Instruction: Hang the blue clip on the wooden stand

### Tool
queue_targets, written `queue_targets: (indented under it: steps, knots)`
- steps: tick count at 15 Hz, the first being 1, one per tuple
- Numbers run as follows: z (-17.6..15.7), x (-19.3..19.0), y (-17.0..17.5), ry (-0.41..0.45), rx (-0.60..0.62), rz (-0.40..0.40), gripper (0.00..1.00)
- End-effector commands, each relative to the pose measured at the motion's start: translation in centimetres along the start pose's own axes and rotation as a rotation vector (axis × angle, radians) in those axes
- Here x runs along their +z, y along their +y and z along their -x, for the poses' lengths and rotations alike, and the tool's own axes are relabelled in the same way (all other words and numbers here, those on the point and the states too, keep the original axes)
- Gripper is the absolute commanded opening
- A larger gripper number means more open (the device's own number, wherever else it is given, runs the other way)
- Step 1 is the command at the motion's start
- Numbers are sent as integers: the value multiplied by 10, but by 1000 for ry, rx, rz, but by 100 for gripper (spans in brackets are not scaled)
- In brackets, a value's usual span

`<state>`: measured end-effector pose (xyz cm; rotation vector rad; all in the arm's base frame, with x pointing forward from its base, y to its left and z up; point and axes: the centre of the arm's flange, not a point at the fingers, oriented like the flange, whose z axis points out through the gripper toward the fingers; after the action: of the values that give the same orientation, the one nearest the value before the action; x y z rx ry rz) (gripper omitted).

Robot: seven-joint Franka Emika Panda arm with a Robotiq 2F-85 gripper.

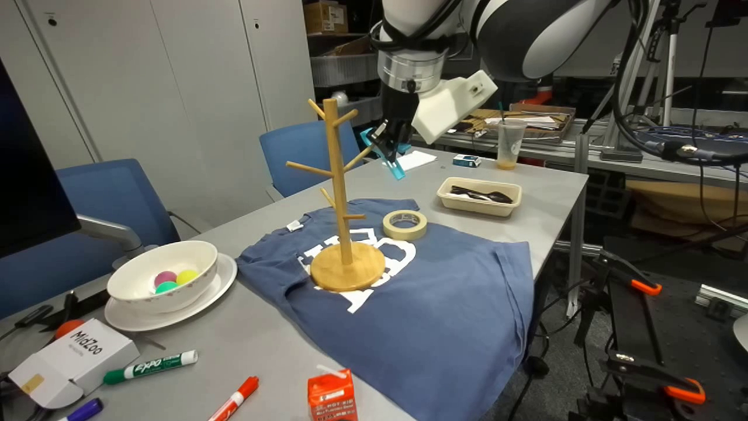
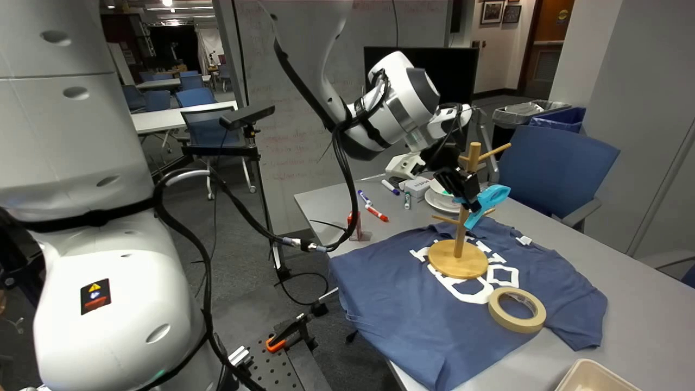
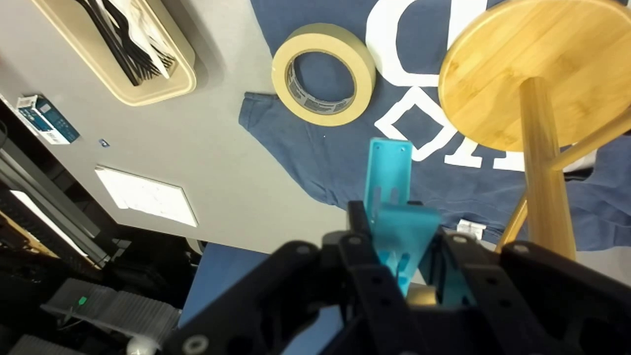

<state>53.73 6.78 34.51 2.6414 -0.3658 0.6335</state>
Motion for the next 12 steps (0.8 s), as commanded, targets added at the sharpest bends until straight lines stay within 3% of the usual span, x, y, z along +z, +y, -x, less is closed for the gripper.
queue_targets:
  steps: [1,12]
  knots:
    - [4,-5,-1,-8,-1,-19,6]
    - [11,5,-19,-50,-7,-51,6]
